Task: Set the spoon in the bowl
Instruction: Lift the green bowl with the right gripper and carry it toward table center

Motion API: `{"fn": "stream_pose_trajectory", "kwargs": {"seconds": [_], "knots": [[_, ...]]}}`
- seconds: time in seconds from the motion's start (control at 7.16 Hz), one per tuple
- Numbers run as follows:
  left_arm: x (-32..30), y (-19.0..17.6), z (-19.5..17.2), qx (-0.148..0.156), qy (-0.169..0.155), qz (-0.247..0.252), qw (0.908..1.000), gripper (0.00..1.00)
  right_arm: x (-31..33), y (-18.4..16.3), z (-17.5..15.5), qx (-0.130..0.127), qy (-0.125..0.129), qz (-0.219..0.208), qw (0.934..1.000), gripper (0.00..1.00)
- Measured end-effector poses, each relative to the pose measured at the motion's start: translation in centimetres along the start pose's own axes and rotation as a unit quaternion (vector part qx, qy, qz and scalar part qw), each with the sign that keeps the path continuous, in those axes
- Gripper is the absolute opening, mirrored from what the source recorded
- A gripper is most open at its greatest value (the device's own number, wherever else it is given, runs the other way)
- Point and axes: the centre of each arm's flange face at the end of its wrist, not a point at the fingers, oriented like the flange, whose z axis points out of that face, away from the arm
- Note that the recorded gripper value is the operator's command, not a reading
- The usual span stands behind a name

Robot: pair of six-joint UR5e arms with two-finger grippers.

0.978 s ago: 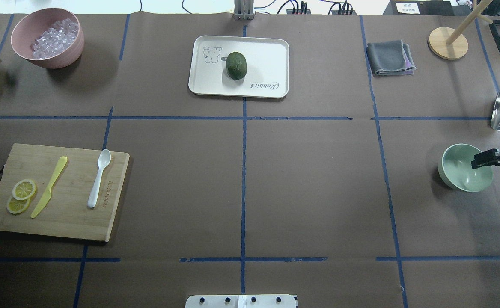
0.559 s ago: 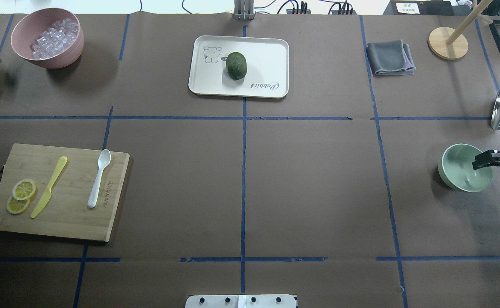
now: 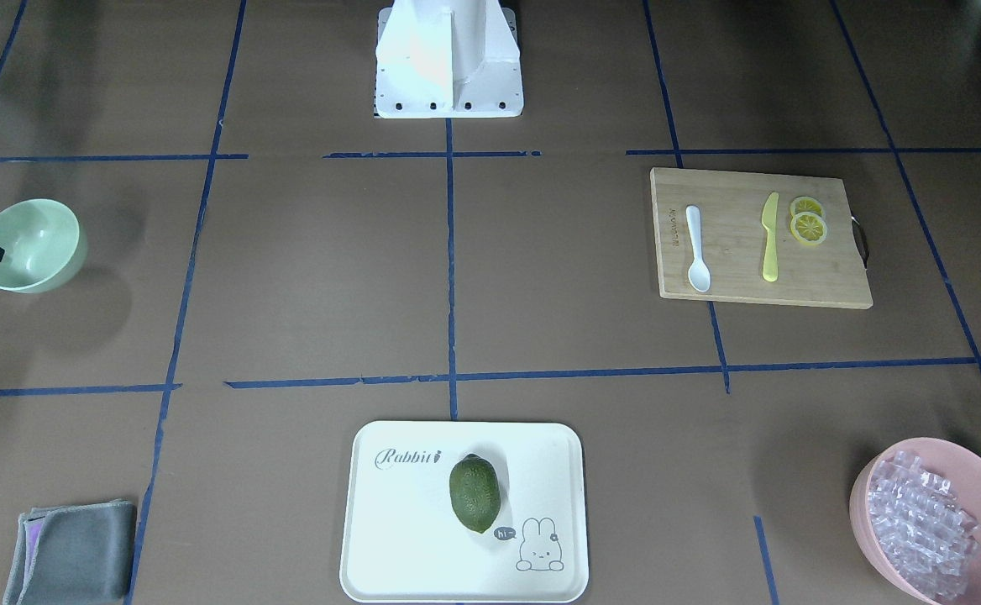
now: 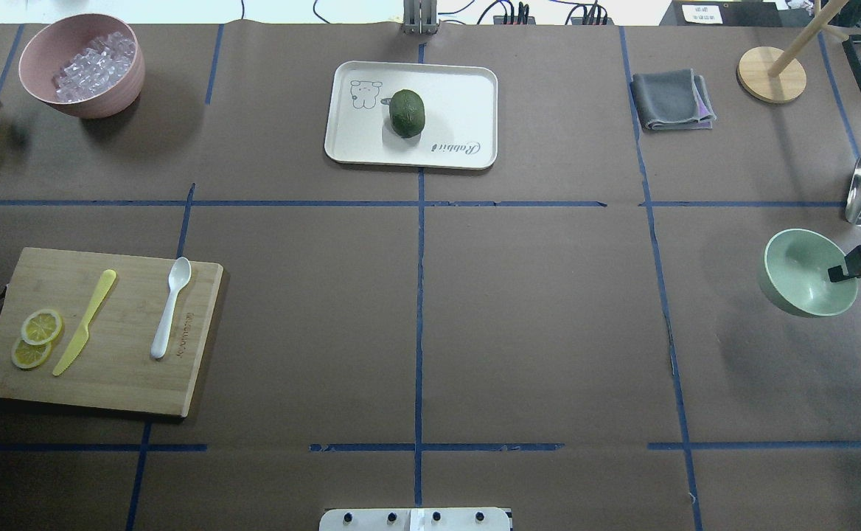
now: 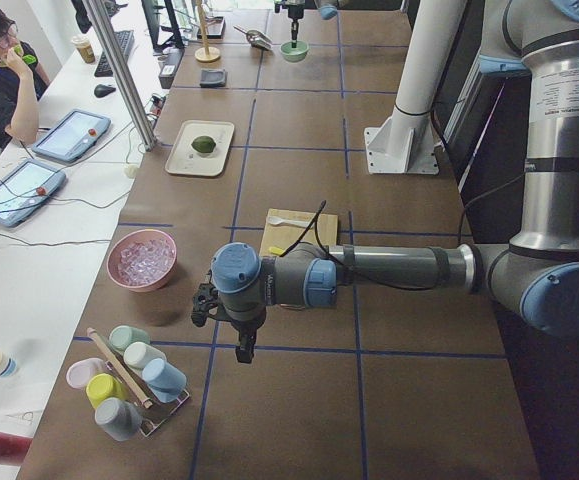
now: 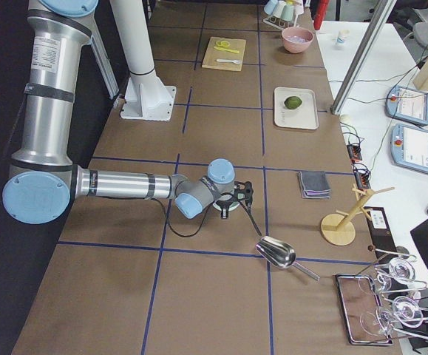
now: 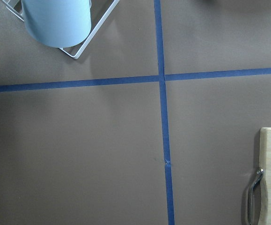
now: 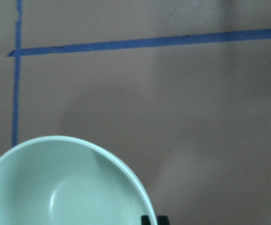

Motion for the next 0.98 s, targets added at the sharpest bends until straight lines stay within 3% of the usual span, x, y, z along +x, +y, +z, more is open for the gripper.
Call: {"fn": "stream_pose_trajectory", "kwargs": {"seconds": [0.28, 0.56, 0.84, 0.98], "knots": [[-0.1, 0.1, 0.0, 0.000, 0.000, 0.000, 1.0000, 1.00, -6.7, -3.6, -1.0, 0.007, -0.044, -0.002, 0.9990, 0.00], [-0.1, 0.1, 0.1, -0.001, 0.000, -0.001, 1.0000, 1.00, -18.1, -6.6, 1.7, 0.004, -0.074, 0.022, 0.9970, 0.00], [-0.1, 0.1, 0.1, -0.001, 0.000, -0.001, 1.0000, 1.00, -29.7, -6.1, 4.4, 0.007, -0.068, 0.059, 0.9959, 0.00], [-0.1, 0.1, 0.0, -0.001, 0.000, -0.001, 1.0000, 1.00, -36.0, -4.7, 4.9, 0.008, -0.041, 0.069, 0.9968, 0.00]]}}
